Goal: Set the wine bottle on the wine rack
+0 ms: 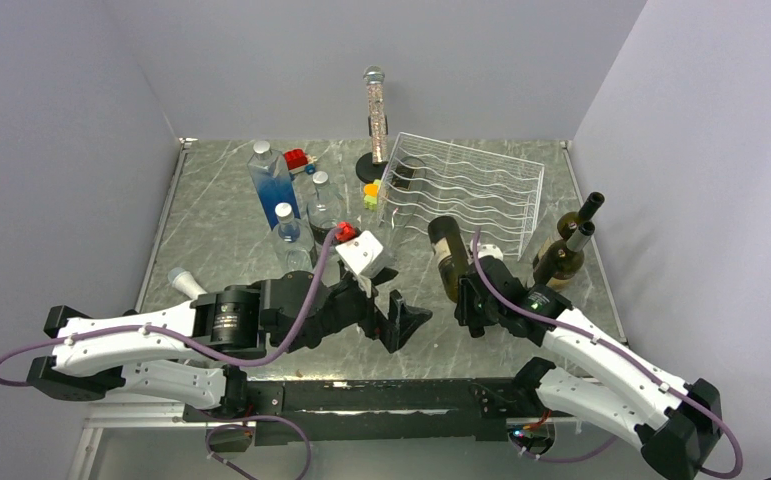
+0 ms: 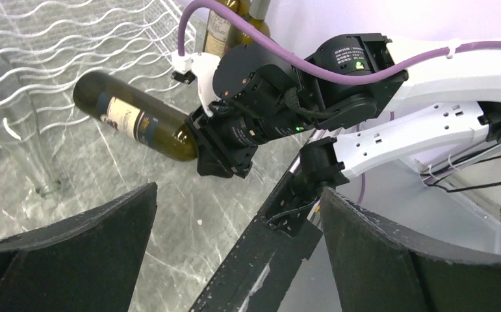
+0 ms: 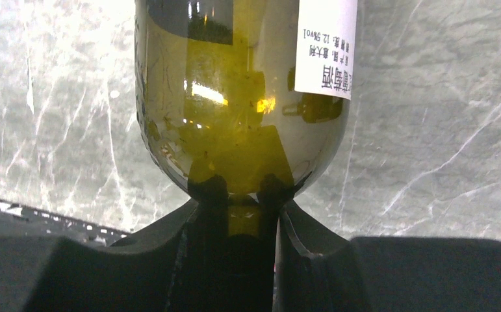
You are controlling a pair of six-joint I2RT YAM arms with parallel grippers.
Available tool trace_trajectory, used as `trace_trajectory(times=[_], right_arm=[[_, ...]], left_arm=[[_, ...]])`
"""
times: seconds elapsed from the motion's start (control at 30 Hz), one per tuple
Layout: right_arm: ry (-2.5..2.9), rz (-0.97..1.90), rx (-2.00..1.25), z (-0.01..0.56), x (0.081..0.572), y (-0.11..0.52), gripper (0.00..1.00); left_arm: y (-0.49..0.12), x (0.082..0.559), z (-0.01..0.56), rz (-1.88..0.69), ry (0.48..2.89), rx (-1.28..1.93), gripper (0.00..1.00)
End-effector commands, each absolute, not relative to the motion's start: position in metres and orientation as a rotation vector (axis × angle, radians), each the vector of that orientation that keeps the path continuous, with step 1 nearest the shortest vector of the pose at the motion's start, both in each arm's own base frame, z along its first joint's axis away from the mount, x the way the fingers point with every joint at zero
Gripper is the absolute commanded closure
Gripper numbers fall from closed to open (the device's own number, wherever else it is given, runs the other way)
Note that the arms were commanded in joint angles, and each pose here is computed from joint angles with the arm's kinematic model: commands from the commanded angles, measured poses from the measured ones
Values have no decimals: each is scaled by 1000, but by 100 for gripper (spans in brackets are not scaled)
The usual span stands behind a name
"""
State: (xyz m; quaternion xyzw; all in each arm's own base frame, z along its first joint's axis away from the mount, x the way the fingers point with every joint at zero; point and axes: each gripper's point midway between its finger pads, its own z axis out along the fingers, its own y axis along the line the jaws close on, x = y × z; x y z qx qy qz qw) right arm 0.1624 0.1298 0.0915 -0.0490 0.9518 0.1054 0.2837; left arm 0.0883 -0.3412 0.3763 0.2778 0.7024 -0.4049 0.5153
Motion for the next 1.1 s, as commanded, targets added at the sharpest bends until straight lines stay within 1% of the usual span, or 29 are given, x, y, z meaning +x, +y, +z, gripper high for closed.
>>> trace_trajectory(times=[0.0, 0.17, 0.27, 0.4, 0.57, 0.7, 0.93, 1.07], right_arm=[[2327, 313, 3, 123, 213, 141, 100], [2314, 285, -4, 117, 227, 144, 100], [2305, 277, -4, 119, 231, 144, 100], [2271, 284, 24, 119, 242, 145, 100], [2217, 338, 115, 117, 259, 155, 100], [2090, 429, 207, 130, 280, 167, 100], [2002, 377, 286, 137, 314, 170, 100], [1946, 372, 268, 147, 338, 175, 100]], left_arm=[[-320, 95, 408, -1078, 1730, 410, 1], [-297, 102, 408, -1121, 1722, 254, 1], [-291, 97, 408, -1153, 1729, 266, 1], [-288, 99, 398, -1108, 1781, 254, 1], [-297, 100, 384, -1056, 1831, 268, 1], [-305, 97, 382, -1045, 1846, 315, 1], [-315, 97, 381, -1021, 1846, 367, 1], [-321, 94, 375, -1017, 1856, 403, 1]])
